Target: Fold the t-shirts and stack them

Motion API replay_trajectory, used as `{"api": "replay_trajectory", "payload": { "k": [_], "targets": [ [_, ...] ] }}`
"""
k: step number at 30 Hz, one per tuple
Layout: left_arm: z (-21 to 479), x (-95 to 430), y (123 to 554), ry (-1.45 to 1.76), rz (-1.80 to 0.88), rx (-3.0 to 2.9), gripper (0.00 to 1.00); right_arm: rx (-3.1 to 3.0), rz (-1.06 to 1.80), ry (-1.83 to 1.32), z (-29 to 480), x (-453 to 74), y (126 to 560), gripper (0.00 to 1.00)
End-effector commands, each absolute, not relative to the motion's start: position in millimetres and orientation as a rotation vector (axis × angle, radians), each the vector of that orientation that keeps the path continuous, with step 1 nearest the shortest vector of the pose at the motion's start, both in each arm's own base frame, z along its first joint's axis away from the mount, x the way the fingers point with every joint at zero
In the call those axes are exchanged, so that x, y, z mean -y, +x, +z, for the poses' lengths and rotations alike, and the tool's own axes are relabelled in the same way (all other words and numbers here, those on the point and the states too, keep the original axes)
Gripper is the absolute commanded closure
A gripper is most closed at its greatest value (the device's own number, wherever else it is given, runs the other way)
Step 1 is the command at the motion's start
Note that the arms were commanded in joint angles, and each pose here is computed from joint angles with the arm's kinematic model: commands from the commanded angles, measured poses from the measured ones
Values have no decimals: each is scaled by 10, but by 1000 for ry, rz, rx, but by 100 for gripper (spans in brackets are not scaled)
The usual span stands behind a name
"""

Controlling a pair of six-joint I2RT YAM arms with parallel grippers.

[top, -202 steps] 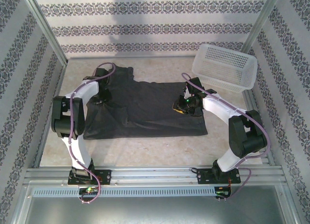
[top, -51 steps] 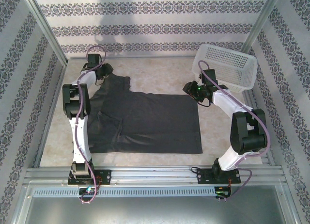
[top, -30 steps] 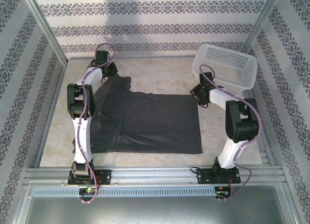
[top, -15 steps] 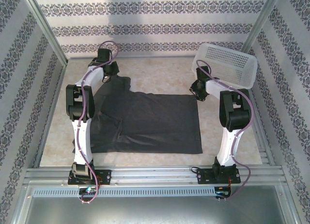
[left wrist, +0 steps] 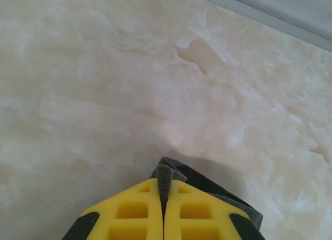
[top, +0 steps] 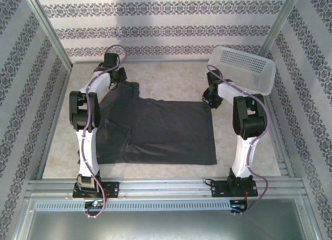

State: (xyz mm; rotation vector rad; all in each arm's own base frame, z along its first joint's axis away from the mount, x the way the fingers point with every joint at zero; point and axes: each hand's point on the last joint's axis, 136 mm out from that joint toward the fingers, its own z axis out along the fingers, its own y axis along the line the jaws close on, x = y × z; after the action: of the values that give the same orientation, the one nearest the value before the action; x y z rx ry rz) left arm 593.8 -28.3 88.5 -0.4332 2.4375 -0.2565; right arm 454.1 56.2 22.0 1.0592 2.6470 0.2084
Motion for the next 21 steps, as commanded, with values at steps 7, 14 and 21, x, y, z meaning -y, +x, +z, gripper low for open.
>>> {"api": "replay_trajectory", "payload": {
  "k": [7, 14, 21],
  "targets": [
    [1194, 229, 5734, -411, -212, -2425, 100, -2648, 183, 945, 390, -571, 4596, 100],
    [1372, 233, 5298, -420, -245, -2392, 100, -2597, 278, 723, 786, -698, 4641, 100],
    [1540, 160, 4556, -440, -281, -2347, 100, -2610, 335, 565, 939, -848, 4463, 100]
  ]
}}
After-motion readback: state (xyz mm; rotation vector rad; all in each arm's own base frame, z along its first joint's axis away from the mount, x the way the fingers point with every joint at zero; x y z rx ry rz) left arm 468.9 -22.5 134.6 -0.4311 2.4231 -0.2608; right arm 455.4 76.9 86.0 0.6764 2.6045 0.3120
